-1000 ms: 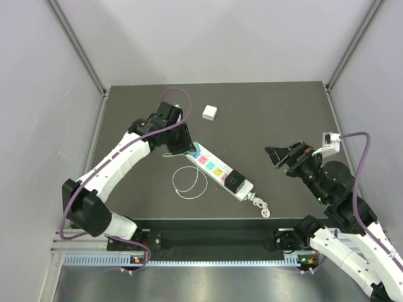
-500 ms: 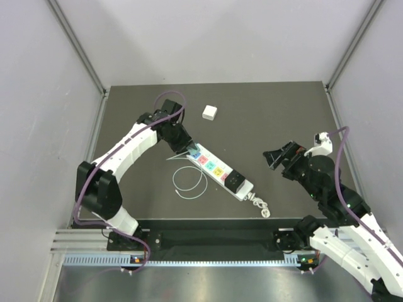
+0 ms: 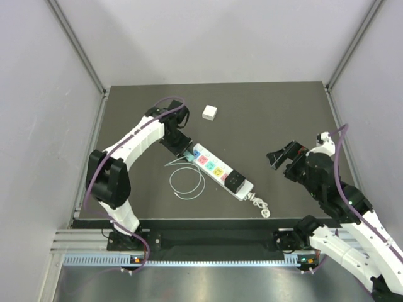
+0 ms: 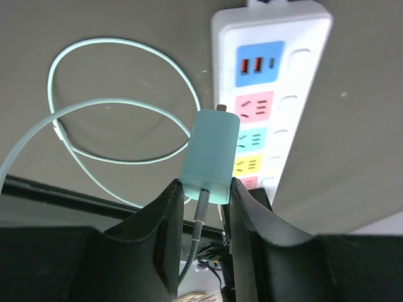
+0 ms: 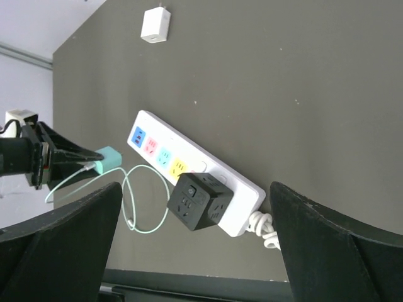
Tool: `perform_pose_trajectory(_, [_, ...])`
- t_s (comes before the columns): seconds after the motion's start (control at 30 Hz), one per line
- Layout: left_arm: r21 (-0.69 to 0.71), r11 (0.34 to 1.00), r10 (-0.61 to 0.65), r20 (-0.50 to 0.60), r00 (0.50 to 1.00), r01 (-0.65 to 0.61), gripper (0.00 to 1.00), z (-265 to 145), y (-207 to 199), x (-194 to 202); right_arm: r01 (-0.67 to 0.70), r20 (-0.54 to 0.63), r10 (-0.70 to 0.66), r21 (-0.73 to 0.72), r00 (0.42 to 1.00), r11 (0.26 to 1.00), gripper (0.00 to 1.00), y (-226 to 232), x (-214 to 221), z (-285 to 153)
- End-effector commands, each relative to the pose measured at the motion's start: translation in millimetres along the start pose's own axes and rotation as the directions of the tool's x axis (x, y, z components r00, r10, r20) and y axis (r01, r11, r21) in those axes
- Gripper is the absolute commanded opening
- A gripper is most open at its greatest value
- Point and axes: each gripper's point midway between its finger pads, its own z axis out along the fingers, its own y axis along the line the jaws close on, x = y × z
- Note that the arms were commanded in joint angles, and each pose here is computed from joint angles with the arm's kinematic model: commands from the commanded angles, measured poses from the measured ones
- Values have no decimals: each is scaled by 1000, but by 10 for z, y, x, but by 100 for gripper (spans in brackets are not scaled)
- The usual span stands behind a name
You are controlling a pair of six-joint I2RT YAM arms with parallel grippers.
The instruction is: Insert the plug
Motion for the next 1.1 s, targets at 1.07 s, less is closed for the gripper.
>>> perform_pose_trajectory(1.07, [-176,977,-148,-172,974,118,0,291,-270,947,35,35,-38,88,999,995,100,-203,-33,14])
